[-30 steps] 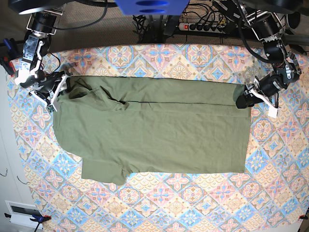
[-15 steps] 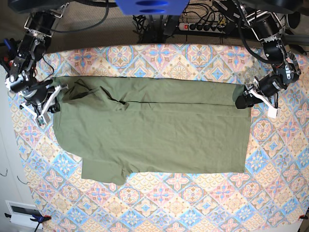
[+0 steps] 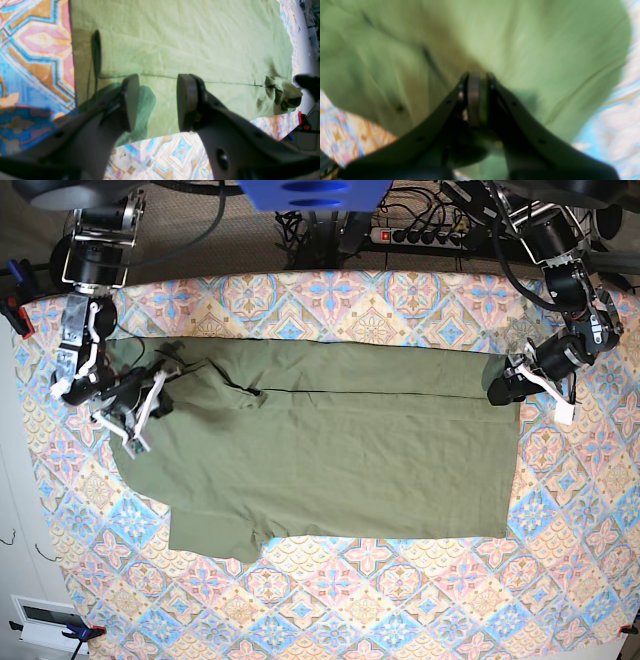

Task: Layout the t-shirt on the table in an organized manner, then fold the t-shirt properly
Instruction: 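Grasp the shoulder edges with both grippers, left gripper moving inward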

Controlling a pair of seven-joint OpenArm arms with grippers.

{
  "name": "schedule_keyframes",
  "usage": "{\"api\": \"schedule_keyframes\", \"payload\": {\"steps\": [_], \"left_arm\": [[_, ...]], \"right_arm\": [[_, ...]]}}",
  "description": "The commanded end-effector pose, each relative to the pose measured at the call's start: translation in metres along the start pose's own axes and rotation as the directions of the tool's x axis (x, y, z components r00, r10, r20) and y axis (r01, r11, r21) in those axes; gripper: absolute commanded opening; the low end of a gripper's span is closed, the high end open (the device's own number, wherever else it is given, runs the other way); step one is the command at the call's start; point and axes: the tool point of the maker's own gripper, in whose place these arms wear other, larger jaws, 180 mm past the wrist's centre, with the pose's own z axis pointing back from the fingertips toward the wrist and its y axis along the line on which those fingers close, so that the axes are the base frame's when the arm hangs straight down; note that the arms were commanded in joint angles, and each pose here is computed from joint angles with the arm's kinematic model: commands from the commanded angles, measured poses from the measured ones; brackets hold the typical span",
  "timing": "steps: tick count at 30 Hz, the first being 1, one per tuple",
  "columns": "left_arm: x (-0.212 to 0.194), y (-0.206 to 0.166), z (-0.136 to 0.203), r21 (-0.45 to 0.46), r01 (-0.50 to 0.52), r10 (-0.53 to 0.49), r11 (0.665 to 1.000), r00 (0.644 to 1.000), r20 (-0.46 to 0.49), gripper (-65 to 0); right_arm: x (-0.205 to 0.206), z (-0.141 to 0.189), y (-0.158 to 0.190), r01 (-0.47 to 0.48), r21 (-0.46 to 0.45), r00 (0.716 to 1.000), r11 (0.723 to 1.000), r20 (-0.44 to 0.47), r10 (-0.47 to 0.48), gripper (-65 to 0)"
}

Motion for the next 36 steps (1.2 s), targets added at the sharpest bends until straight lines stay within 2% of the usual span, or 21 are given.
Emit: {"api": "schedule_keyframes", "payload": {"steps": [1,8,14,16,22,26,31,36], "left_arm": [[0.018,-0.003,0.004,-0.012,0.025,-0.024,1.0,0.998,0.05,-39.9],[0.018,-0.003,0.005,-0.01,0.027,-0.026,1.0,0.998,0.05,-39.9],[0.018,-0.004,0.004,-0.012,0.025,-0.025,1.0,0.998,0.051,-39.9],[0.018,-0.004,0.004,-0.012,0.025,-0.025,1.0,0.998,0.051,-39.9],[0.018,-0.004,0.004,-0.012,0.025,-0.025,1.0,0.998,0.051,-39.9],[0.022,-0.005,0.004,-0.016,0.029,-0.029,0.999,0.998,0.059,-39.9],[0.047,-0.011,0.002,-0.026,0.053,-0.05,0.998,0.993,0.106,-39.9],[0.069,-0.013,-0.001,0.0,0.095,-0.094,0.995,0.987,0.127,-39.9]], "right_arm": [[0.015,0.007,-0.006,-0.021,-0.011,0.999,1.0,0.046,0.021,-60.8],[-0.018,0.016,0.021,-0.061,0.004,0.998,0.998,0.006,0.061,-60.9],[-0.021,0.043,0.007,-0.043,-0.075,0.998,0.996,0.045,0.047,-60.9],[-0.021,0.043,0.009,-0.049,-0.074,0.998,0.996,0.045,0.052,-60.9],[-0.029,0.029,0.021,-0.058,-0.023,0.998,0.998,0.009,0.058,-60.9],[-0.051,0.011,0.03,-0.027,0.029,0.998,0.999,-0.056,0.029,-60.9],[-0.08,0.006,0.012,-0.042,-0.037,0.986,0.998,-0.162,0.036,-60.9],[-0.048,0.026,0.004,-0.101,-0.104,0.992,0.989,-0.084,0.092,-60.9]]}}
